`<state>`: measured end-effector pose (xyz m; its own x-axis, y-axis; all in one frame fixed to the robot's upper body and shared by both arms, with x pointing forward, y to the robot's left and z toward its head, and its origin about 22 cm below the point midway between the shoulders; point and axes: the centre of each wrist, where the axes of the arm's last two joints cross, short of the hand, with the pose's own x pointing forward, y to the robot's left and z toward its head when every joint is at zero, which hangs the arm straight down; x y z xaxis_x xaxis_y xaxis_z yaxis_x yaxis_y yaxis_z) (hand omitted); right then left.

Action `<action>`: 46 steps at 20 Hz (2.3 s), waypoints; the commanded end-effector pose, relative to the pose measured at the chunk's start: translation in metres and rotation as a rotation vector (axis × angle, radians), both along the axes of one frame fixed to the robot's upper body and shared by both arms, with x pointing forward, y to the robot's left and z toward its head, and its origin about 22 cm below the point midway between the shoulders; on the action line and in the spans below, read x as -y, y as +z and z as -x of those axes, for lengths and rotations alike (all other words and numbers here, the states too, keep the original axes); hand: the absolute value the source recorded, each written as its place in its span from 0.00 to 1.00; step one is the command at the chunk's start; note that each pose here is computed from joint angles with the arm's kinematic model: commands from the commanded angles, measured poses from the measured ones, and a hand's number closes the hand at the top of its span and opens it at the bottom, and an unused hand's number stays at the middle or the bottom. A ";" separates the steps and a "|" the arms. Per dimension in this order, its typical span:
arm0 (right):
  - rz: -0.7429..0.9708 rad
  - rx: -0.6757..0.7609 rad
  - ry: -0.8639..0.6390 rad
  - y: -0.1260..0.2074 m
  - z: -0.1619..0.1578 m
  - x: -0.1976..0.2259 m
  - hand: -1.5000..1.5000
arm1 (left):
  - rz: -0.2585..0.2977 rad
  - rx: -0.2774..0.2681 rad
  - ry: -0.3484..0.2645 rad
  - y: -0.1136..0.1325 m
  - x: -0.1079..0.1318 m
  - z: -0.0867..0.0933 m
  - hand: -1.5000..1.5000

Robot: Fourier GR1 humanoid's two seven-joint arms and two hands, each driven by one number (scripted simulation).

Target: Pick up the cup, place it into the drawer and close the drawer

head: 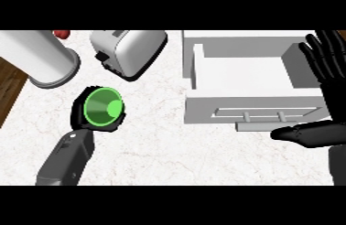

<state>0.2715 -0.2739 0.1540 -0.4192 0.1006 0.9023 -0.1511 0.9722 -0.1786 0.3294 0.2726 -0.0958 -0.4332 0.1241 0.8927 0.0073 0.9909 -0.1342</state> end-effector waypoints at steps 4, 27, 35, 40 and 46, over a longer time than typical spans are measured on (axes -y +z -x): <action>-0.008 -0.009 -0.022 -0.010 0.000 0.013 0.00 | -0.014 0.176 -0.099 0.078 0.039 -0.058 1.00; -0.007 0.017 -0.007 -0.011 -0.009 0.003 0.00 | -0.230 -0.014 -0.160 0.284 0.235 -0.112 1.00; -0.023 0.030 0.040 -0.003 -0.022 -0.011 0.00 | -0.378 -0.164 -0.163 0.257 0.241 -0.118 1.00; 0.021 0.041 0.097 0.005 -0.024 -0.010 0.00 | -0.487 -0.243 -0.207 0.222 0.233 -0.114 1.00; 0.005 0.084 0.133 0.001 -0.029 -0.030 0.00 | -0.521 -0.256 -0.225 0.214 0.233 -0.112 0.00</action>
<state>0.2963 -0.2518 0.1568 -0.4846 0.0542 0.8731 -0.2401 0.9515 -0.1924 0.4431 0.0381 0.1268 -0.2141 -0.2684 0.9392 0.2410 0.9173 0.3170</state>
